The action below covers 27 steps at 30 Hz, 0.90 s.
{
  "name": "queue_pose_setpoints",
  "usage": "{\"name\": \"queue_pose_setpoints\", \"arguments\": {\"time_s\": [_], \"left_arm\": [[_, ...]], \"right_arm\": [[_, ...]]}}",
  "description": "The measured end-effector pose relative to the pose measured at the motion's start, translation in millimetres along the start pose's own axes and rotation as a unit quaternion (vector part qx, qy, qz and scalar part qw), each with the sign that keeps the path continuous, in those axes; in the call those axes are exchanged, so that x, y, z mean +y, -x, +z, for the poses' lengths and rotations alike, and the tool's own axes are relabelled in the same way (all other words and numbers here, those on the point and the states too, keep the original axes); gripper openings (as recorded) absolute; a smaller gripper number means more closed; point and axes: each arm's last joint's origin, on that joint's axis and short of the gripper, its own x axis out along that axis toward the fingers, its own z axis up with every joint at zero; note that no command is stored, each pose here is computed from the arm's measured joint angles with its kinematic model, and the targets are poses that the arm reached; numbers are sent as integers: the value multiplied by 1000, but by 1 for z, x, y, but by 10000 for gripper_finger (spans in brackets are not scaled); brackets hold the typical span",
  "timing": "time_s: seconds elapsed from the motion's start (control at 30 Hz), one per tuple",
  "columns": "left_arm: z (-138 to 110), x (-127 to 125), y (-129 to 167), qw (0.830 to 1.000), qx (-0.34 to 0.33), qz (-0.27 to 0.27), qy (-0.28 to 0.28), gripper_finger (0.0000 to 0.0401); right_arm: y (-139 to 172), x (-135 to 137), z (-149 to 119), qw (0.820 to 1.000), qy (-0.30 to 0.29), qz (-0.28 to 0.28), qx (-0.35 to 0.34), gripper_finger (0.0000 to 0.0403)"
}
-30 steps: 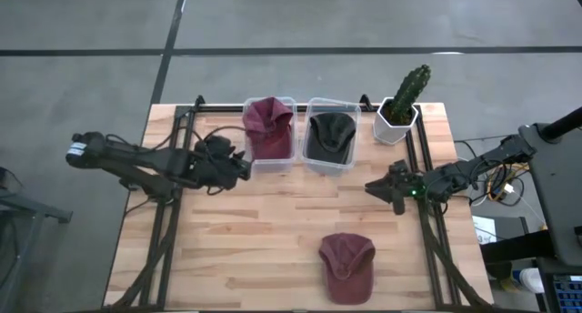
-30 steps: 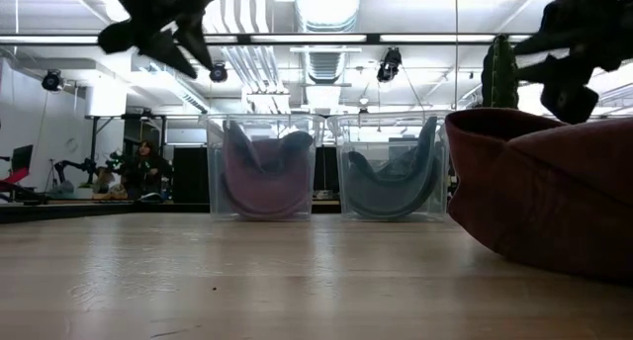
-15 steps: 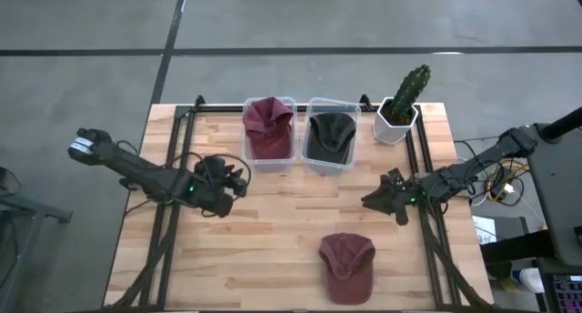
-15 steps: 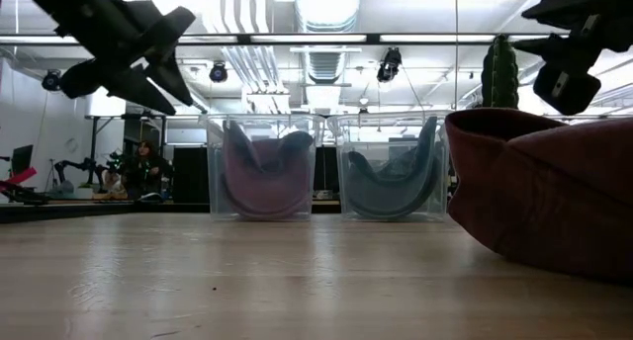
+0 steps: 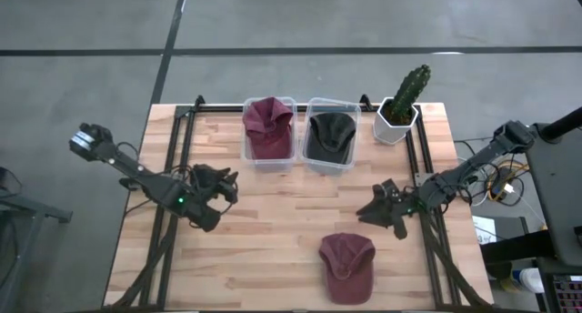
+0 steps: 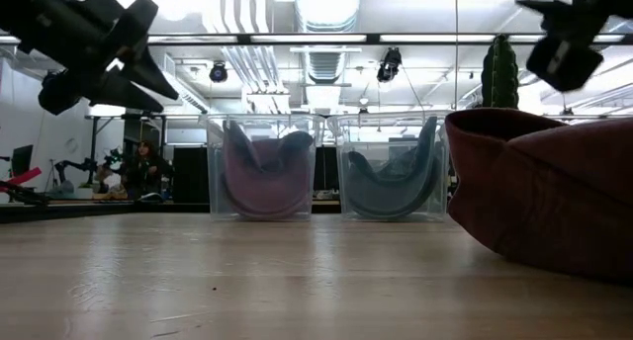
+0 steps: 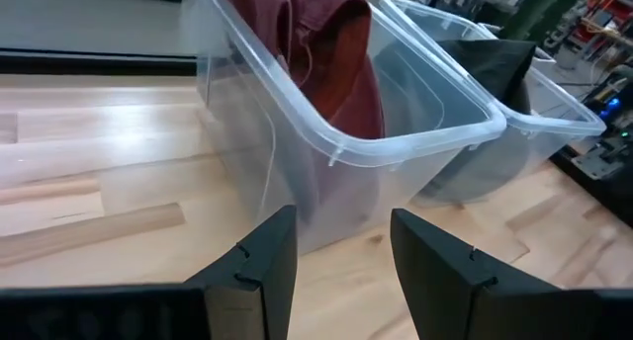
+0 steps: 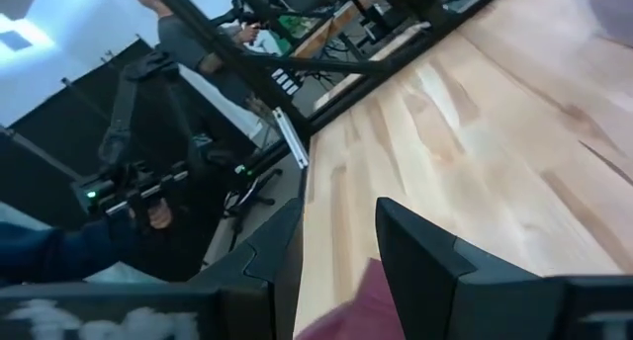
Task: Pick & Place hat
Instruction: Put the red cap into the left transparent bin
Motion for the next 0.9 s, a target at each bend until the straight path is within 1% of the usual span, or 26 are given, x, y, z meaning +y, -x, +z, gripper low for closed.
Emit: {"name": "queue_pose_setpoints", "arguments": {"time_s": [0.1, 0.17, 0.3, 0.4, 0.47, 0.63, 0.73, 0.8, 0.9], "left_arm": [[-2, 9, 0, 1000, -2, -2, 5, 156], [-3, 15, 0, 1000, -2, -2, 6, 156], [-4, 24, 0, 1000, -2, -5, 11, 156], [-3, 30, 0, 1000, -2, -8, 14, 156], [-2, 33, 1, 1000, -2, -10, 11, 156], [-1, 41, 1, 1000, -2, -14, 6, 156], [-1, 43, 1, 1000, -2, -16, 9, 156], [-1, 45, 1, 1000, -1, -15, 5, 156], [-1, 45, 2, 1000, -1, -17, -5, 156]], "right_arm": [[-7, 13, 7, 1000, 17, 6, 1, 123], [-12, 22, 12, 999, 31, -4, 13, 123], [-21, 34, 18, 994, 55, -63, 68, 123], [-27, 42, 22, 984, 60, -118, 117, 123], [-30, 45, 24, 974, 55, -162, 149, 123], [-39, 53, 27, 949, 2, -249, 191, 123], [-43, 56, 25, 934, -49, -281, 218, 123], [-48, 60, 24, 925, -87, -287, 233, 123], [-54, 60, 17, 904, -142, -306, 263, 123]]}}
